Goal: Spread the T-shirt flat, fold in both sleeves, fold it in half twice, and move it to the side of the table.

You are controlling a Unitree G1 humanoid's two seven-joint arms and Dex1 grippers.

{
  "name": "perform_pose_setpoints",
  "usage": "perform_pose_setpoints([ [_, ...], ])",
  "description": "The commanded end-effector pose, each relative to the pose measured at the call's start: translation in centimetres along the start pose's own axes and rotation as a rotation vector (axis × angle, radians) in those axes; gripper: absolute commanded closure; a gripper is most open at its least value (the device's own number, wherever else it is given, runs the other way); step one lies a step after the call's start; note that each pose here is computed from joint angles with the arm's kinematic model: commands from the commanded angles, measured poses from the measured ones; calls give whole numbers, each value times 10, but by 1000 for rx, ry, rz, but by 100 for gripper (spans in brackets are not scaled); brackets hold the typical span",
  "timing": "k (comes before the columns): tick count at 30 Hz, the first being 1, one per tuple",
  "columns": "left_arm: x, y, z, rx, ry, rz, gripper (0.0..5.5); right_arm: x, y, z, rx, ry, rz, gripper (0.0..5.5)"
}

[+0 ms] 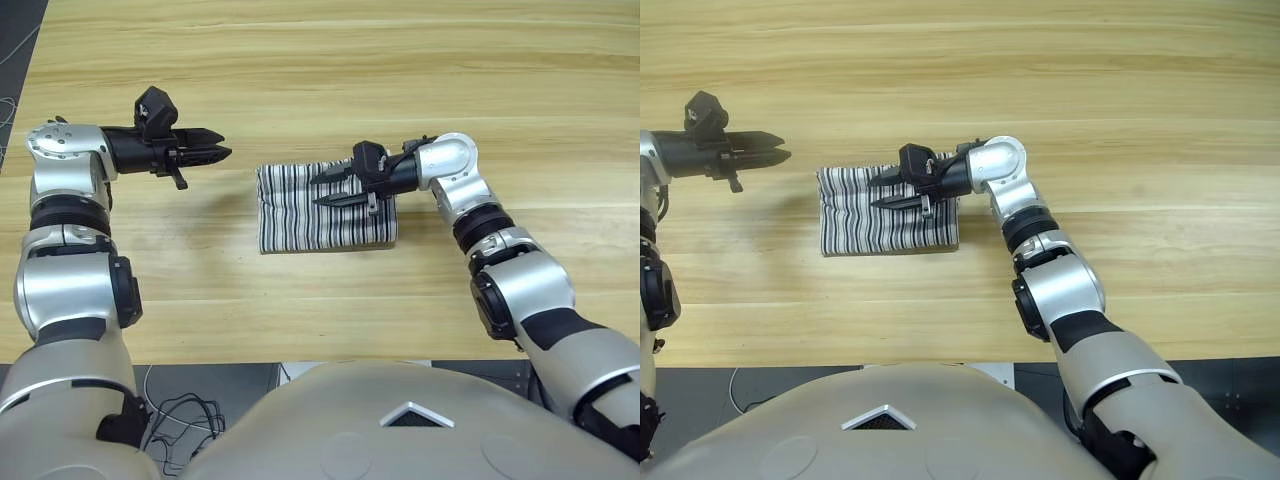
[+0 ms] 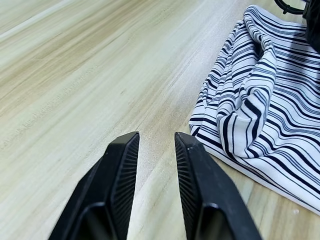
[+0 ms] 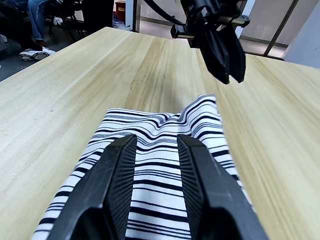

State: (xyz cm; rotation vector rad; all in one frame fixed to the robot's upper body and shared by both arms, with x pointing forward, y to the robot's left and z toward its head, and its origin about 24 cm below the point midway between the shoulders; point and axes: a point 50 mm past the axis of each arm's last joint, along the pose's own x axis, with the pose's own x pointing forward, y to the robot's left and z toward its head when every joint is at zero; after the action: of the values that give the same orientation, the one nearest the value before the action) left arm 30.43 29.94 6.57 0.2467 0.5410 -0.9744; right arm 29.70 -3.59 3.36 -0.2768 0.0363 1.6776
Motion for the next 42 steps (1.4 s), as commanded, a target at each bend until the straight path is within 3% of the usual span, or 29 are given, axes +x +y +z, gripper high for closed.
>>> perform_pose_setpoints([
  [1,2,-2,0,13,-9,-13,419,5,-5,-2,16,37,-48,402],
  [12,8,-5,-3,21,-13,-30,419,-7,-13,-22,131,174,-244,402],
  [18,13,-7,-1,28,-35,-38,419,-33,-10,-47,55,496,-265,402],
  [20,18,-9,2,32,-78,-48,419,-62,-12,-55,-42,681,-275,402],
  [24,37,-9,32,53,-337,20,419,-175,-16,-54,-68,968,-494,402],
  [27,65,2,71,-56,-548,242,419,-263,10,-50,32,1109,-733,402],
  [31,88,10,71,-277,-602,581,419,-312,27,-42,55,1224,-988,402],
  [33,86,15,66,-367,-630,737,419,-309,7,-31,-32,1158,-1197,402],
  [38,81,19,64,-354,-617,1069,419,-251,-62,35,-415,452,-1796,402],
  [40,77,18,61,-267,-561,1187,419,-216,-70,53,-565,198,-1952,402],
  [42,77,12,59,-118,-556,1222,419,-145,-71,37,-488,74,-1812,402],
])
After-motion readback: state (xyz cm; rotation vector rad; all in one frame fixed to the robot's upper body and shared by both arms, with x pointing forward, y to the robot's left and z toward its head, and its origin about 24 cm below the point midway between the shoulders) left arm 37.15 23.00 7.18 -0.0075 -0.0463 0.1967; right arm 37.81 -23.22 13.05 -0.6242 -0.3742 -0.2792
